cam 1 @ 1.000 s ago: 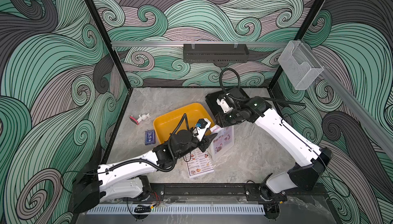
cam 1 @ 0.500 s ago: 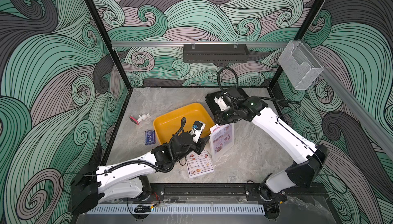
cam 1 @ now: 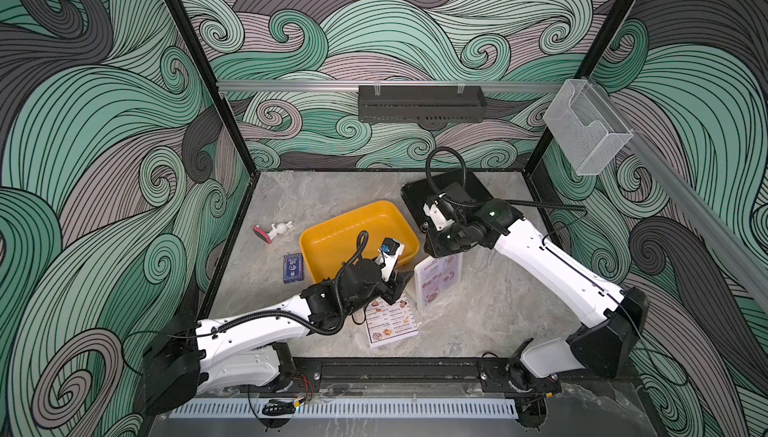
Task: Replace the menus in the menu holders
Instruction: Insert the menu into the menu holder, then adjust the menu holder at the center of the board.
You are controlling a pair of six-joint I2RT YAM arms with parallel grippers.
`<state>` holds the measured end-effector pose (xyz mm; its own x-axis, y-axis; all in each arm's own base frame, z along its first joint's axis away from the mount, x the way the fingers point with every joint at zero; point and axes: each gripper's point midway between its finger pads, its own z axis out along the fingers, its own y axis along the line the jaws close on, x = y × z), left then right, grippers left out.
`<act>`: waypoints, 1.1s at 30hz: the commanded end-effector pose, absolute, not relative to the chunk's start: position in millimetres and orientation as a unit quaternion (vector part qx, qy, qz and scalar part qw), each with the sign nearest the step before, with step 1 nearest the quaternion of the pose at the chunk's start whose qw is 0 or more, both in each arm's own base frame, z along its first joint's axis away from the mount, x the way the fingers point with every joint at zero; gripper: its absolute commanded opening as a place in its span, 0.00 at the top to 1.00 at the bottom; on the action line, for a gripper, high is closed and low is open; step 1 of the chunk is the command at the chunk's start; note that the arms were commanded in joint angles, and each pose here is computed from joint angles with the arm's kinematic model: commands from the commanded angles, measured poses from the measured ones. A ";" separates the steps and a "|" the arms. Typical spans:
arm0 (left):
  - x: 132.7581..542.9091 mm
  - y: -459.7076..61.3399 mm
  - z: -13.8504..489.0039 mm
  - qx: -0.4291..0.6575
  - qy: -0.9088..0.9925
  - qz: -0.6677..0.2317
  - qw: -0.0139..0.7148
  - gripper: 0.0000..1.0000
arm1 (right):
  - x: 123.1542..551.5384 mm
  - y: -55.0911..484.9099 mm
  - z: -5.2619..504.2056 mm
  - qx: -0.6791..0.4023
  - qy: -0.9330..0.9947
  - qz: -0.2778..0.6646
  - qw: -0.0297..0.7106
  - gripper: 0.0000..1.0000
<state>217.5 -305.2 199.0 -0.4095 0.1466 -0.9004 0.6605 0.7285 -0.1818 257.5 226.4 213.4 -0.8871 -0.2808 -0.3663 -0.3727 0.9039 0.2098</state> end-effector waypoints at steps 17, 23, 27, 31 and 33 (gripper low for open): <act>218.2 -329.8 196.3 0.278 0.786 -0.292 0.468 0.49 | 272.4 141.4 267.1 -0.099 0.929 0.115 0.338 0.44; 234.6 -345.9 193.1 0.294 0.780 -0.272 0.481 0.79 | 246.3 126.6 245.1 -0.079 0.930 0.129 0.335 0.42; 229.9 -359.6 192.9 0.343 0.753 -0.300 0.474 0.87 | 235.8 120.7 243.2 -0.078 0.926 0.133 0.344 0.42; 228.2 -368.5 191.7 0.386 0.730 -0.351 0.441 0.89 | 229.7 114.4 246.2 -0.077 0.922 0.132 0.357 0.42; 230.9 -370.9 190.3 0.398 0.726 -0.368 0.422 0.90 | 227.7 111.5 247.7 -0.072 0.921 0.131 0.360 0.42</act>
<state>232.9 -353.7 167.7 -0.3825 0.2766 -0.8816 0.8178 0.5454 -0.1838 225.9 115.3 243.8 -0.7470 -0.0596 -0.6621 -0.2421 0.9520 0.1875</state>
